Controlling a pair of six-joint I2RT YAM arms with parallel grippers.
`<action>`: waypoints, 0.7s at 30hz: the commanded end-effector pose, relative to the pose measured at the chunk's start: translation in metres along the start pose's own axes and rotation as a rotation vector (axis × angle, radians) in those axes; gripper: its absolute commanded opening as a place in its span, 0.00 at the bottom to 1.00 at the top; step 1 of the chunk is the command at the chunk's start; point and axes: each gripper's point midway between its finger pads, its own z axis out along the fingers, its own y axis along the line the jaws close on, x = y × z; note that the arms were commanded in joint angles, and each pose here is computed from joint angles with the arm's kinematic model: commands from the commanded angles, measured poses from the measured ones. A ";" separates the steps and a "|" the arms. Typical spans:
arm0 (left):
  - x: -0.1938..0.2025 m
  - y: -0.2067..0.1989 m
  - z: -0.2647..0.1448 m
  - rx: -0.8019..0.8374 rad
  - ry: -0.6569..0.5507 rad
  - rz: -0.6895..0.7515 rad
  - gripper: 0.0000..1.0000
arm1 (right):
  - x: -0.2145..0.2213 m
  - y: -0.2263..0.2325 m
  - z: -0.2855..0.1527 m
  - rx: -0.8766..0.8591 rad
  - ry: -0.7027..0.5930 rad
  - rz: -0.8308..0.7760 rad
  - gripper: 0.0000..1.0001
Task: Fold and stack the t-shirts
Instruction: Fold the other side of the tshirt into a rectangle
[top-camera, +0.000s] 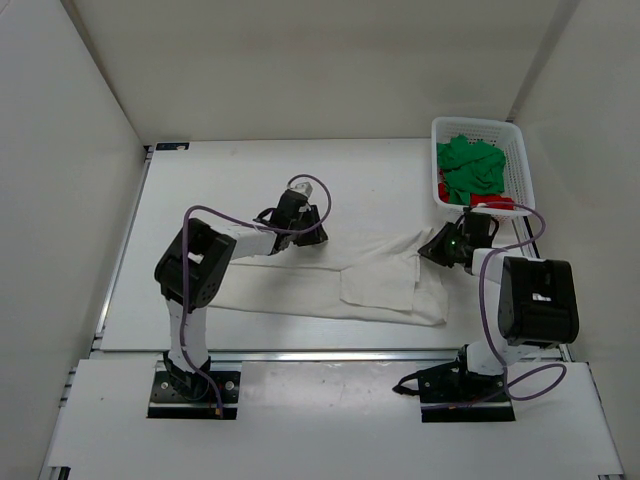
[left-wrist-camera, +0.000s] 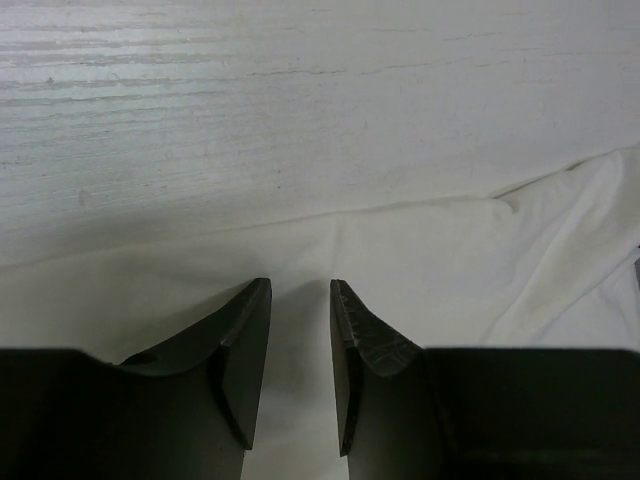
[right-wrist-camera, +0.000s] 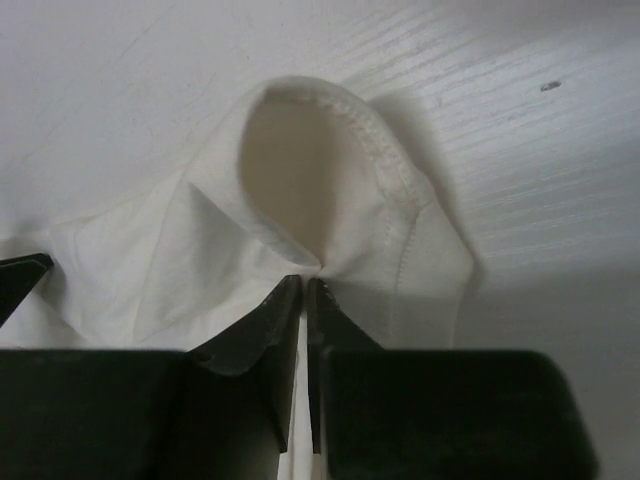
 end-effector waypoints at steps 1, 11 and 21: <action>-0.001 0.013 -0.008 -0.007 -0.003 -0.042 0.42 | -0.022 0.009 -0.003 -0.025 -0.085 -0.007 0.04; -0.015 0.049 -0.024 -0.052 -0.076 -0.156 0.40 | -0.006 -0.018 -0.020 0.103 -0.139 0.035 0.00; -0.042 0.003 -0.061 0.071 -0.162 -0.112 0.42 | -0.030 0.023 -0.046 0.039 -0.233 -0.044 0.32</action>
